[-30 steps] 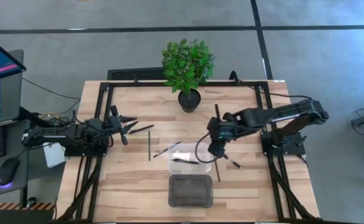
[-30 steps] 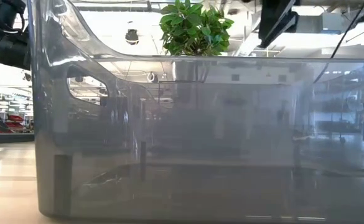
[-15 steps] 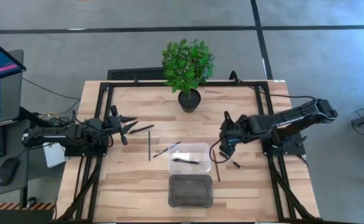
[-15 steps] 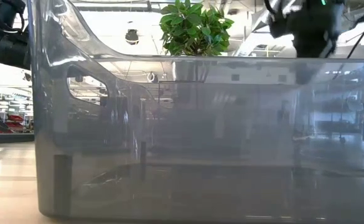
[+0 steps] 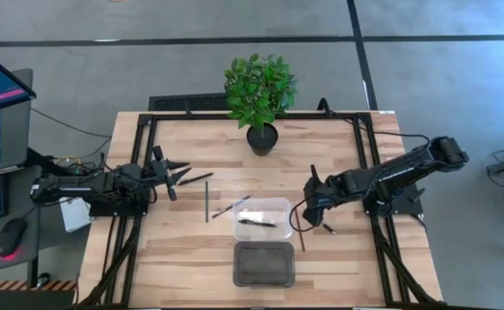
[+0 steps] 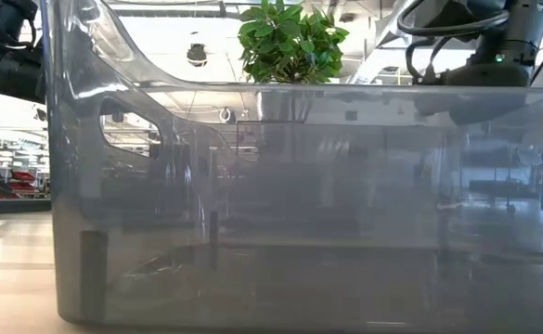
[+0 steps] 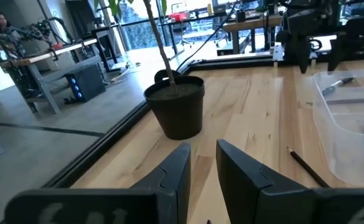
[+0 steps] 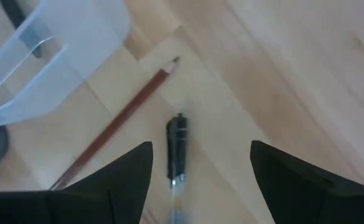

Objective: Sort pens & pencils
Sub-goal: Put the bottom black ballpen into the transparent bin

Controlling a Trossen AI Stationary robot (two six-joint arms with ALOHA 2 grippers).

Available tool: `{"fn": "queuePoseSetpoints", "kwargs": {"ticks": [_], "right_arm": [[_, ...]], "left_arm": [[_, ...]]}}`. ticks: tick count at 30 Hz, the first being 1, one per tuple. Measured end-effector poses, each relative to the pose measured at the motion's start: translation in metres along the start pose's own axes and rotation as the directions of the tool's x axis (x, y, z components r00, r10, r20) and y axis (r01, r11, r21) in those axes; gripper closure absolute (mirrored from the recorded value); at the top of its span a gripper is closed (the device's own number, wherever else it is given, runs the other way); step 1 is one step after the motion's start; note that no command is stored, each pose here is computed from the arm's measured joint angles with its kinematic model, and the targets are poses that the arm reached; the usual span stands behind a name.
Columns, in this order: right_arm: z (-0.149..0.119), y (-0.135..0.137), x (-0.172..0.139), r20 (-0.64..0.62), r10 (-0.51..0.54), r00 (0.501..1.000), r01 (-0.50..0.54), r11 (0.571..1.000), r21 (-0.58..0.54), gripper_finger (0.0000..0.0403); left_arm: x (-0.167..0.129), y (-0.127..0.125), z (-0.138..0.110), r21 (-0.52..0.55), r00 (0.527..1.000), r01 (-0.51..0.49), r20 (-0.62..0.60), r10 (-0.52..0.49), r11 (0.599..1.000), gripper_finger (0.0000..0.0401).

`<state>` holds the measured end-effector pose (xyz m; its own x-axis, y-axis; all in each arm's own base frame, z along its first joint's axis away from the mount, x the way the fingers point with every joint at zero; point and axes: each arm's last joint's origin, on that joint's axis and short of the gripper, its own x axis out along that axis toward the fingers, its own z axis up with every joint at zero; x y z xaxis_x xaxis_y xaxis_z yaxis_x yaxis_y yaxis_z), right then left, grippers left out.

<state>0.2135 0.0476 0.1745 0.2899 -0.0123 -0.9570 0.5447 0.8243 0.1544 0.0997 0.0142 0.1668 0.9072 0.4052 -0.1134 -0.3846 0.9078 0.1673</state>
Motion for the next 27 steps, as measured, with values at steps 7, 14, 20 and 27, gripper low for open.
{"fn": "queuePoseSetpoints", "kwargs": {"ticks": [7,14,20,27], "right_arm": [[-0.007,0.003,0.010,-0.022,-0.009,1.000,0.008,1.000,-0.013,0.0111],[-0.011,0.013,0.028,-0.079,-0.007,0.997,0.004,0.999,-0.044,0.0111],[-0.013,0.015,0.046,-0.136,-0.057,0.989,0.050,0.997,-0.055,0.0111],[-0.014,0.014,0.049,-0.131,-0.086,0.988,0.082,0.996,-0.034,0.0111]], "left_arm": [[0.000,0.000,0.000,-0.005,1.000,-0.001,0.000,0.001,1.000,0.0333],[0.000,0.000,0.000,-0.007,1.000,-0.001,-0.002,0.001,1.000,0.0333],[0.001,0.000,-0.001,-0.005,1.000,-0.002,-0.010,0.002,1.000,0.0333],[0.001,0.000,-0.001,-0.007,1.000,-0.005,-0.013,0.005,1.000,0.0333]]}}
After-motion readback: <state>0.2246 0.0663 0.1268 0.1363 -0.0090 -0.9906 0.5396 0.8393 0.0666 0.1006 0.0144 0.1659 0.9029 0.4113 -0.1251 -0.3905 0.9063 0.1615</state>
